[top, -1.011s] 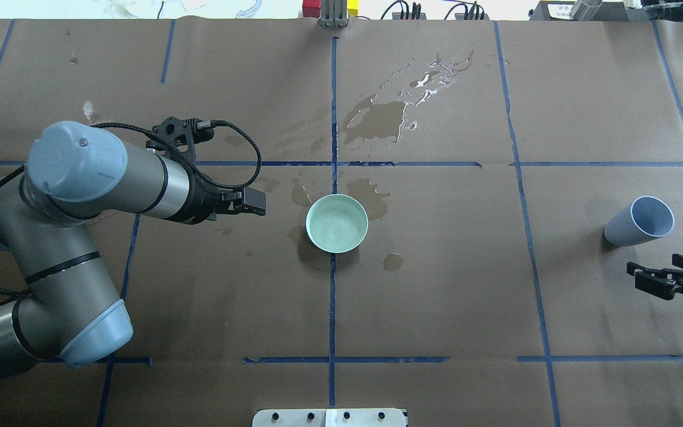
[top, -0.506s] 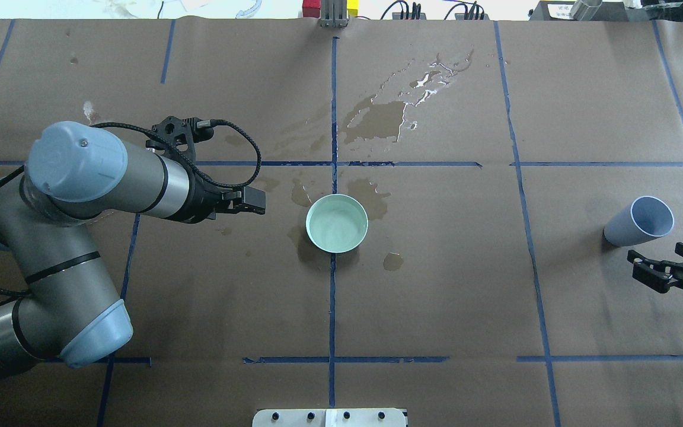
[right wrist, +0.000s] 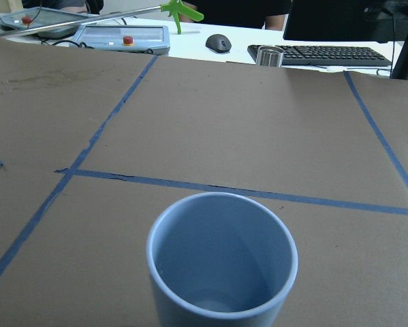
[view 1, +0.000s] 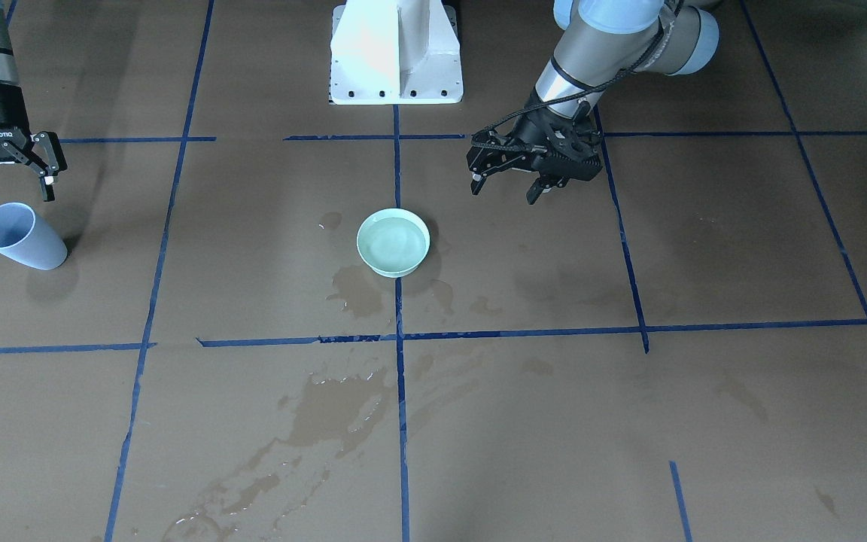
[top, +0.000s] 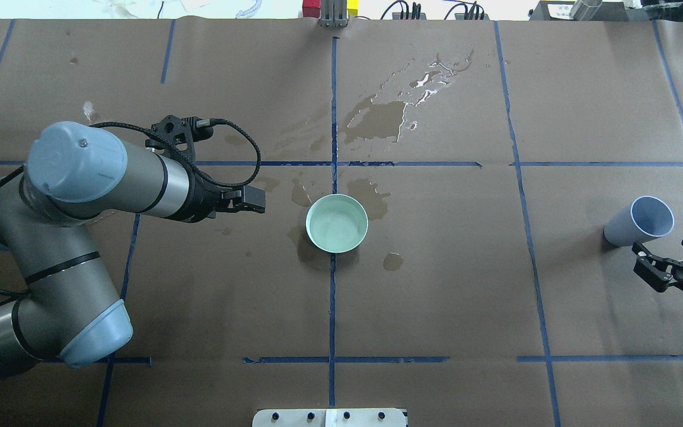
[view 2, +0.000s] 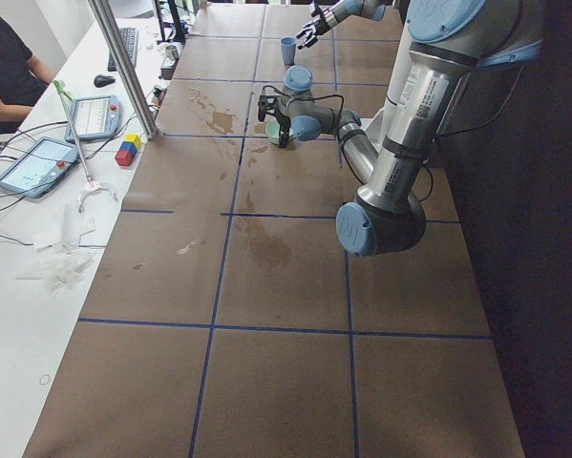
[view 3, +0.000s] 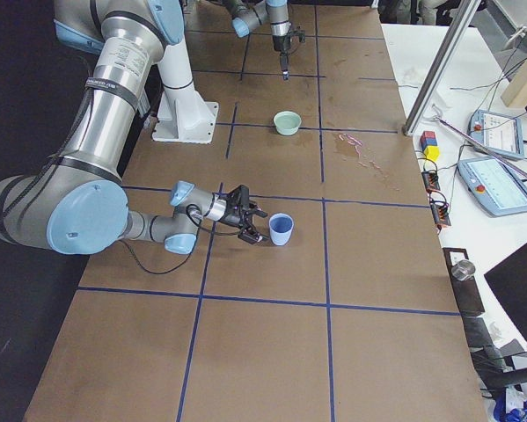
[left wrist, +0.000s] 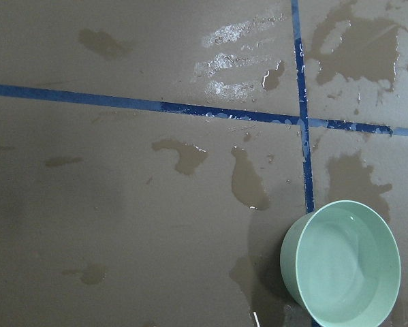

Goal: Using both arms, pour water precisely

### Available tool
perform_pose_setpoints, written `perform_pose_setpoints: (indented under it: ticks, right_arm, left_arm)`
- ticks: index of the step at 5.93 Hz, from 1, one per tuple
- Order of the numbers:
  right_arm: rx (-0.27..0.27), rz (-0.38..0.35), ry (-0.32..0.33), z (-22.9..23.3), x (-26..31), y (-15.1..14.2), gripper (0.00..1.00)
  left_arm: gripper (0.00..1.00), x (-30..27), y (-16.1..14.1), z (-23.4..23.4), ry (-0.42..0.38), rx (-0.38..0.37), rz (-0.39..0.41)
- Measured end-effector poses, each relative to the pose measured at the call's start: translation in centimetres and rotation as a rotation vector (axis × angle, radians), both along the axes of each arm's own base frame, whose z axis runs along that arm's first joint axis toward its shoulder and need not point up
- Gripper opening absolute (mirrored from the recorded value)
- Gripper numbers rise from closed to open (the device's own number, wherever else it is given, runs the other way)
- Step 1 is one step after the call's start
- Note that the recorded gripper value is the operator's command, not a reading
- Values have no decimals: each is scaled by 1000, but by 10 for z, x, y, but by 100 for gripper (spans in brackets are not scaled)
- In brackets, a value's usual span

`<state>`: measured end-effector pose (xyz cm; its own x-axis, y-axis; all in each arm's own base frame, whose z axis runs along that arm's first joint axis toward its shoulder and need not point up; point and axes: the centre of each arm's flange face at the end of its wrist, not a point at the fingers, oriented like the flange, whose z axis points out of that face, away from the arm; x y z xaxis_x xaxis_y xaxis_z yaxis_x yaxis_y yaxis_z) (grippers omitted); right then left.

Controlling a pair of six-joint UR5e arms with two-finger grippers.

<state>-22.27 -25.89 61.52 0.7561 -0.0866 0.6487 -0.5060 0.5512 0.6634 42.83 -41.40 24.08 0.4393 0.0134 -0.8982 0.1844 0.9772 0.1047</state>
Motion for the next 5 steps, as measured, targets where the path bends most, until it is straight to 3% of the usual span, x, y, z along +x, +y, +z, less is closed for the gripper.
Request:
perform_pose_setpoints:
  ticks: [5]
  right_arm:
    - [98, 129, 12, 22, -33, -10, 99]
  left_arm:
    - [100, -2, 1, -4, 5, 10, -11]
